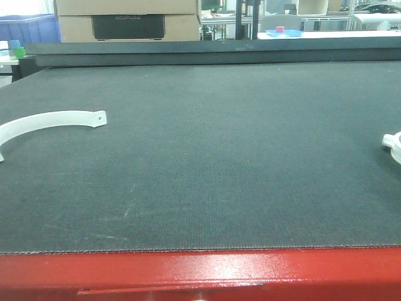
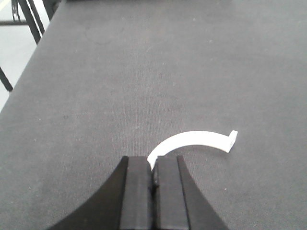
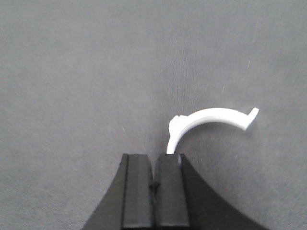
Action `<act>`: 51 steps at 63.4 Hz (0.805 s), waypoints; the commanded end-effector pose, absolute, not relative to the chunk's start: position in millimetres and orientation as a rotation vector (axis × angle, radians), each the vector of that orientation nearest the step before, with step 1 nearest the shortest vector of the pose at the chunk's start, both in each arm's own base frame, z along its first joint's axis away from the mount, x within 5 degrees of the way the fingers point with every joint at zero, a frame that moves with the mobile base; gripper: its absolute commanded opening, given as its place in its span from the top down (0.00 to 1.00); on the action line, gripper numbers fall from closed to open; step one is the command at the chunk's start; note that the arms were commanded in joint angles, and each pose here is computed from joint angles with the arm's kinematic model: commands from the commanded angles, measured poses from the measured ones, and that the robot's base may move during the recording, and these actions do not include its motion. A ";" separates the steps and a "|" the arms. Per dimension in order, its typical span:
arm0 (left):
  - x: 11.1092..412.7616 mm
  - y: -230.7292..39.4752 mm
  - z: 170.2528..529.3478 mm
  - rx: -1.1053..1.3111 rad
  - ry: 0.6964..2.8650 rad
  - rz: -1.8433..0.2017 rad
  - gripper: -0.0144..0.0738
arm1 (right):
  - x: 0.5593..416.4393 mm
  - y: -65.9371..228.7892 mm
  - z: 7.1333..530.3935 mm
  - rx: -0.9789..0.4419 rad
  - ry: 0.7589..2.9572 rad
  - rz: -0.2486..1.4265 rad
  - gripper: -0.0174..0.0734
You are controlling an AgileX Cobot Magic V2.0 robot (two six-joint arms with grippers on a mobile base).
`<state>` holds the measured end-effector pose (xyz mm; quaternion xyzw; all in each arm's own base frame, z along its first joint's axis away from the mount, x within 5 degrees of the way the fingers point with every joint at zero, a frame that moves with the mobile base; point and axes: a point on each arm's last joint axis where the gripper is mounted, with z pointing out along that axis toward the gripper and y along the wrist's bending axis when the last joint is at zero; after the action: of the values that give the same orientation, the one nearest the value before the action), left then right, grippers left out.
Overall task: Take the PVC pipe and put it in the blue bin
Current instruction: 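Lower both open grippers over the two white arc pieces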
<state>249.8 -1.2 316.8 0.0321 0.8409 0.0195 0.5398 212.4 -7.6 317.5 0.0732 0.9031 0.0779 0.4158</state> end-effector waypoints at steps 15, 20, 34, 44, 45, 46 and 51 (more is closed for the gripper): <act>281.8 -0.8 308.8 0.064 2.098 0.036 0.60 | 247.0 -13.2 282.7 0.210 2.389 0.187 0.49; 290.4 -1.1 303.2 0.054 2.132 0.026 0.56 | 254.5 -13.9 276.7 0.215 2.416 0.189 0.49; 308.0 -1.5 280.3 0.040 2.201 0.011 0.55 | 274.7 -15.3 260.9 0.223 2.509 0.204 0.49; 313.8 -1.5 268.5 0.040 2.239 0.011 0.55 | 282.6 -15.4 244.6 0.205 2.580 0.207 0.49; 314.2 -1.5 268.0 0.040 2.238 0.011 0.55 | 283.3 -15.4 243.1 0.206 2.586 0.207 0.49; 314.6 -1.5 267.5 0.040 2.238 0.011 0.55 | 284.3 -15.5 240.8 0.207 2.594 0.208 0.49; 316.4 -0.8 265.3 0.038 2.239 0.012 0.55 | 288.1 -16.3 234.3 0.202 2.605 0.201 0.49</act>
<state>313.1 -2.0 263.1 0.0243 0.9052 0.0080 0.4243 283.0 -14.7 238.7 0.0810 0.9594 0.0789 0.2583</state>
